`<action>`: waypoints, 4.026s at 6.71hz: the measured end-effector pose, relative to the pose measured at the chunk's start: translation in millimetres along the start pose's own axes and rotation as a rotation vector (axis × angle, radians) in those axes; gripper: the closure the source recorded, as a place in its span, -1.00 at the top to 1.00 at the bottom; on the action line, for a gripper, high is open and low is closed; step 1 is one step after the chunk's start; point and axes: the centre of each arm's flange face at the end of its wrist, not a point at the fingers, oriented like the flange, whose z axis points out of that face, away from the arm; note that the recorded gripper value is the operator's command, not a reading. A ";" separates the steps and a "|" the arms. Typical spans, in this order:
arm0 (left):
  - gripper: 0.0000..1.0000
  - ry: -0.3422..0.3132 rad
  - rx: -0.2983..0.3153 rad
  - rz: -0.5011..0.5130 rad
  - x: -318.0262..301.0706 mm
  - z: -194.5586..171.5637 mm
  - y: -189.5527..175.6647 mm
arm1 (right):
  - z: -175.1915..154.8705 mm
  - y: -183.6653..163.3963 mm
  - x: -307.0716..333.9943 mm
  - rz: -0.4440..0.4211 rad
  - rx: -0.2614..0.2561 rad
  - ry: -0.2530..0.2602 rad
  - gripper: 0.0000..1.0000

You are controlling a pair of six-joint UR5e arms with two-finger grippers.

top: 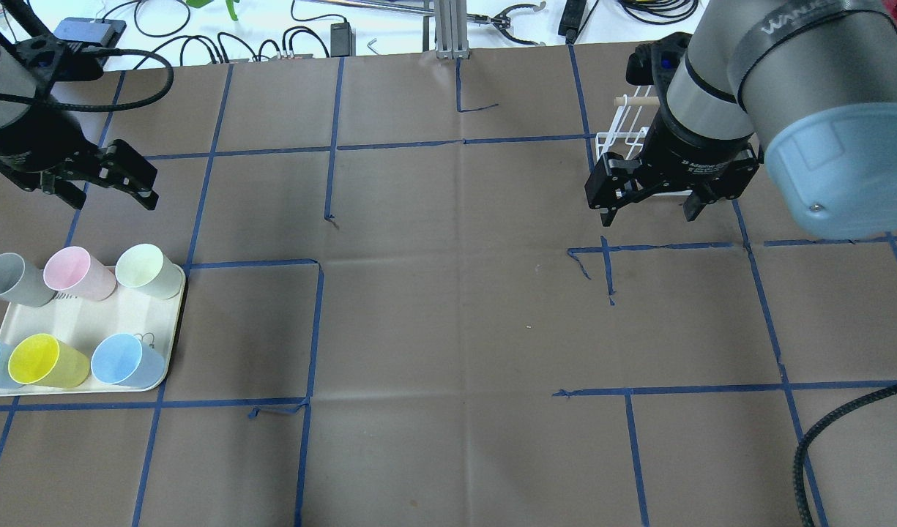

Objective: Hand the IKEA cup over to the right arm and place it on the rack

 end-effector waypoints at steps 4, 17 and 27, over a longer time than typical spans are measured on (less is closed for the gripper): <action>0.99 0.004 0.002 -0.009 -38.4 55.7 -10.7 | 0.4 0.3 -0.3 0.000 -0.001 -0.001 1.00; 0.36 0.031 -0.063 -0.024 -72.2 216.0 -21.3 | 16.5 -8.1 -12.2 -0.015 0.155 -0.126 0.99; -1.00 -0.001 -0.011 -0.037 -79.5 59.9 -35.7 | 60.3 61.3 -56.8 0.676 0.537 -1.006 0.99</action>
